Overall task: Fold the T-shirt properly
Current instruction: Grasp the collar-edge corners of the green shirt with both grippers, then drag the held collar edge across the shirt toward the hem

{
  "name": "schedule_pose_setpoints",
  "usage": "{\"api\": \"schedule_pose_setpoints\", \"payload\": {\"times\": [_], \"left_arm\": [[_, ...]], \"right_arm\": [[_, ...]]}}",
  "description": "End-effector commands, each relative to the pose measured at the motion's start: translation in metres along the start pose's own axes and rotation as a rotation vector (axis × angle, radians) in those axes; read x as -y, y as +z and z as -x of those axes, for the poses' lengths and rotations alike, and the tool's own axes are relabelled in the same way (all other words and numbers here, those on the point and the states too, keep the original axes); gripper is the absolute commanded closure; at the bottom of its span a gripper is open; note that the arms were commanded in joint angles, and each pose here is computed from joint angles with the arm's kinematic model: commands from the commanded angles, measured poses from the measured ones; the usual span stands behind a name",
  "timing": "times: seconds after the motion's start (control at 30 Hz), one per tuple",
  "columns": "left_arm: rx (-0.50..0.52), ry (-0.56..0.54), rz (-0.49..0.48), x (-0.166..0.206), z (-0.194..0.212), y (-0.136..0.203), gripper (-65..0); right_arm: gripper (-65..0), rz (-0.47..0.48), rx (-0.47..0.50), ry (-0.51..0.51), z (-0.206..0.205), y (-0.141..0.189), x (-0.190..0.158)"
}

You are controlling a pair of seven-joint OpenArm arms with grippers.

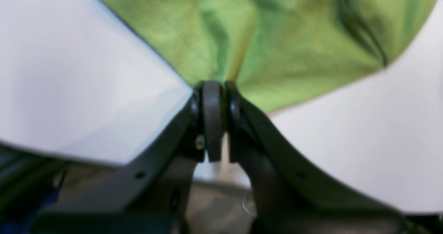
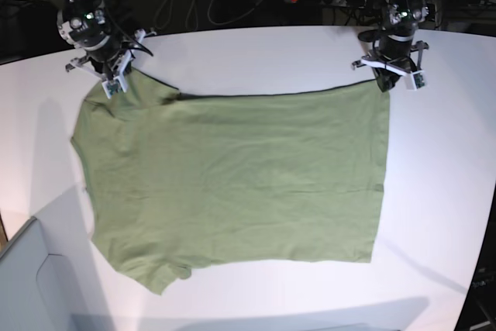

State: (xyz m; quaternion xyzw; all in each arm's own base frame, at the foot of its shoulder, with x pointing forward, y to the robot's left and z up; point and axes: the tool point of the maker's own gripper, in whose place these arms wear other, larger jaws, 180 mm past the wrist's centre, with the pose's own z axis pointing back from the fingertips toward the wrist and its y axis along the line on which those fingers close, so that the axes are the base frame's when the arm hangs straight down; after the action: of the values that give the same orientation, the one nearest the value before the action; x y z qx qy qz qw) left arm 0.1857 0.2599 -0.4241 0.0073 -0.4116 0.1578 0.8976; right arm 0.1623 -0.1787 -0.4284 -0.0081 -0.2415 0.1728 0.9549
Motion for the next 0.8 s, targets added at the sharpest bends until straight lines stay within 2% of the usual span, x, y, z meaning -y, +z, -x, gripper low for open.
{"api": "schedule_pose_setpoints", "payload": {"times": [0.0, 0.37, 0.77], "left_arm": [[-0.038, -0.009, -0.005, -0.003, 0.008, 0.004, 0.0], [0.015, -0.055, 0.019, 0.007, -0.011, 0.031, 0.0], [0.088, -0.123, 0.065, 0.027, -0.038, 0.071, 0.0]], "right_arm": [[-0.1, 0.011, -0.038, 0.027, 0.009, 0.007, 0.005], [-0.1, 0.139, 0.066, 0.036, -0.015, 0.054, 0.038], [-0.1, 0.155, 0.113, 0.055, -0.028, 0.067, 0.038]]}}
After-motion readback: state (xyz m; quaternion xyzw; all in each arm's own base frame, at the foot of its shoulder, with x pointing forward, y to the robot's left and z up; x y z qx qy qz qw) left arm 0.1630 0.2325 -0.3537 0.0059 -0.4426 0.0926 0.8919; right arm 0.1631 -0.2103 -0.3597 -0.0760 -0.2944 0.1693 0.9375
